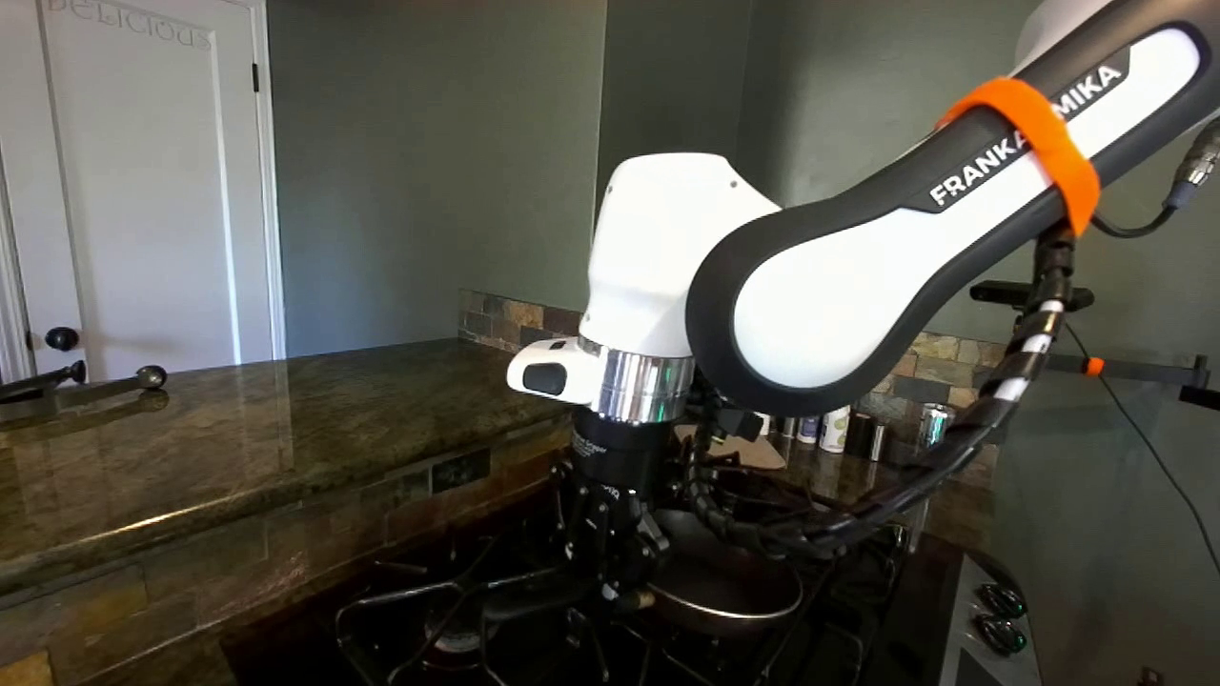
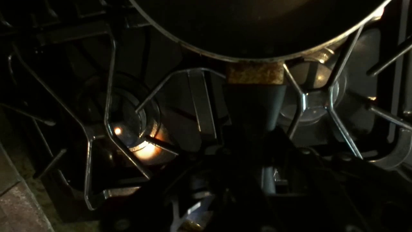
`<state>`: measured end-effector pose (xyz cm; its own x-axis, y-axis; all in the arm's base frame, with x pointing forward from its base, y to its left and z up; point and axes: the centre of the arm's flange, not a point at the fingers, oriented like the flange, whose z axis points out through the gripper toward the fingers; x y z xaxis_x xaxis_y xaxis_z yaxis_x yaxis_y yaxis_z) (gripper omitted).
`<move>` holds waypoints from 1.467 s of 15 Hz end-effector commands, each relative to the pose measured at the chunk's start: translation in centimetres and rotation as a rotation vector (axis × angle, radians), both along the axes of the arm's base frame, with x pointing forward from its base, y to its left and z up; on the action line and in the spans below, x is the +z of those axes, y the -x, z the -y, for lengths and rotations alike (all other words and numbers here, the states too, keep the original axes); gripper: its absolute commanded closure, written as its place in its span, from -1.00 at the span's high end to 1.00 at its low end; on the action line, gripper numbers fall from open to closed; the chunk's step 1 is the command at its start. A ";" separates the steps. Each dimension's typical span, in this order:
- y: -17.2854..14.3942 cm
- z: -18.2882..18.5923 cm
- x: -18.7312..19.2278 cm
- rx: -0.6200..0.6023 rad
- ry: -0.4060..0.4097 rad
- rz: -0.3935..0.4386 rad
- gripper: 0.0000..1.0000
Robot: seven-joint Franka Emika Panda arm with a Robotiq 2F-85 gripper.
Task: Move the pan to the bottom left stove plate
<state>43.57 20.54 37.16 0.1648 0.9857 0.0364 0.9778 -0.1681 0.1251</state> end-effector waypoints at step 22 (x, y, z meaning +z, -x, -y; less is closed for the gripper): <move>-1.1 -3.4 -0.8 0.051 -0.009 -0.015 -0.37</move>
<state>44.64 23.89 36.33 0.1153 0.9924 0.0438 0.9868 -0.1194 0.1093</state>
